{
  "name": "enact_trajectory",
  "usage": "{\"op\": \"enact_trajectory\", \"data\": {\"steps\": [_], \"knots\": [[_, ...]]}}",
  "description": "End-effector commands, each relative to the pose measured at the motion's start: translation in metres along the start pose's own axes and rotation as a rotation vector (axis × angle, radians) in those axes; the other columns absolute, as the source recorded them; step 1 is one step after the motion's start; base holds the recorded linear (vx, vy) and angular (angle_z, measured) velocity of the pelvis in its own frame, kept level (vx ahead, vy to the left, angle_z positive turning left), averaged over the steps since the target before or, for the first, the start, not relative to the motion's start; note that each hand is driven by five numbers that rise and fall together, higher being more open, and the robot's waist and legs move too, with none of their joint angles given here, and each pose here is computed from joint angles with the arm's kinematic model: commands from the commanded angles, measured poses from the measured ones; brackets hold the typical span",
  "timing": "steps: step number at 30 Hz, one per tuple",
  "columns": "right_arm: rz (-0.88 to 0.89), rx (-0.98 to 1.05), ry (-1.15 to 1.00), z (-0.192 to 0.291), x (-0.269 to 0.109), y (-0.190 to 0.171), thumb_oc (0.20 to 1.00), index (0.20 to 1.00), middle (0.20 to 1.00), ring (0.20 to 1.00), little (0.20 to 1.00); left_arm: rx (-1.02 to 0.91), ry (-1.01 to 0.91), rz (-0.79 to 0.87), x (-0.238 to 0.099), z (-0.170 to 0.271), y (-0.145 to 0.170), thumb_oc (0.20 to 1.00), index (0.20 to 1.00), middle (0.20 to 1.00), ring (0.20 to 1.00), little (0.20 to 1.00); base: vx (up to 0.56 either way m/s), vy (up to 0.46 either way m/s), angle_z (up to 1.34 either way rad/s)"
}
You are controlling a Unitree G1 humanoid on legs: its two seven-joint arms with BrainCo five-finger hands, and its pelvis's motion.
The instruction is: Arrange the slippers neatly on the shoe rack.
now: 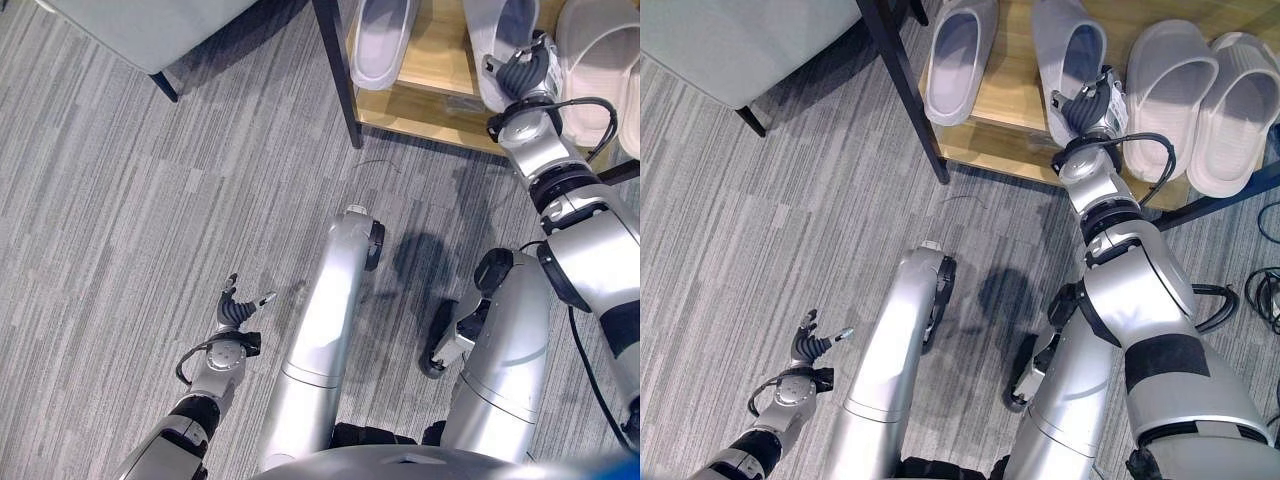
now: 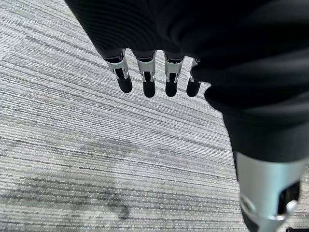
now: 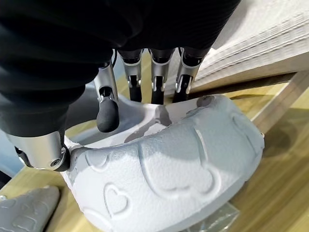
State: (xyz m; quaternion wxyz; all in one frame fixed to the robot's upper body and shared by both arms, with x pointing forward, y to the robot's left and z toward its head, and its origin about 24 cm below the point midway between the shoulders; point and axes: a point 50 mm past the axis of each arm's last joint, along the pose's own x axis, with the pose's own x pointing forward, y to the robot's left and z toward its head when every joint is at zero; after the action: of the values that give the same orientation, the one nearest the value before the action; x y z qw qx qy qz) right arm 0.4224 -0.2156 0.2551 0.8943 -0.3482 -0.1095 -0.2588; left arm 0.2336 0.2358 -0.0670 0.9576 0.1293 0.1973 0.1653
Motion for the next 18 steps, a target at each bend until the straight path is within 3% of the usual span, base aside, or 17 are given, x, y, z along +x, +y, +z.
{"op": "enact_trajectory", "data": {"steps": [1, 13, 18], "knots": [[-0.076, 0.124, -0.135, 0.058, 0.018, -0.037, 1.000, 1.000, 1.000, 1.000, 1.000, 0.072, -0.084, -0.039, 0.003, 0.011, 0.004, 1.000, 1.000, 1.000, 1.000, 1.000, 0.00, 0.000, 0.00], [0.016, 0.538, -0.182, 0.090, 0.010, -0.023, 1.000, 1.000, 1.000, 1.000, 1.000, 0.120, 0.016, -0.075, 0.000, -0.009, -0.003, 1.000, 1.000, 1.000, 1.000, 1.000, 0.00, 0.004, -0.01], [0.077, 0.554, -0.195, 0.088, -0.005, 0.004, 1.000, 1.000, 1.000, 1.000, 1.000, 0.100, 0.062, -0.052, -0.002, -0.017, -0.003, 1.000, 1.000, 1.000, 1.000, 1.000, -0.01, 0.005, -0.01]]}}
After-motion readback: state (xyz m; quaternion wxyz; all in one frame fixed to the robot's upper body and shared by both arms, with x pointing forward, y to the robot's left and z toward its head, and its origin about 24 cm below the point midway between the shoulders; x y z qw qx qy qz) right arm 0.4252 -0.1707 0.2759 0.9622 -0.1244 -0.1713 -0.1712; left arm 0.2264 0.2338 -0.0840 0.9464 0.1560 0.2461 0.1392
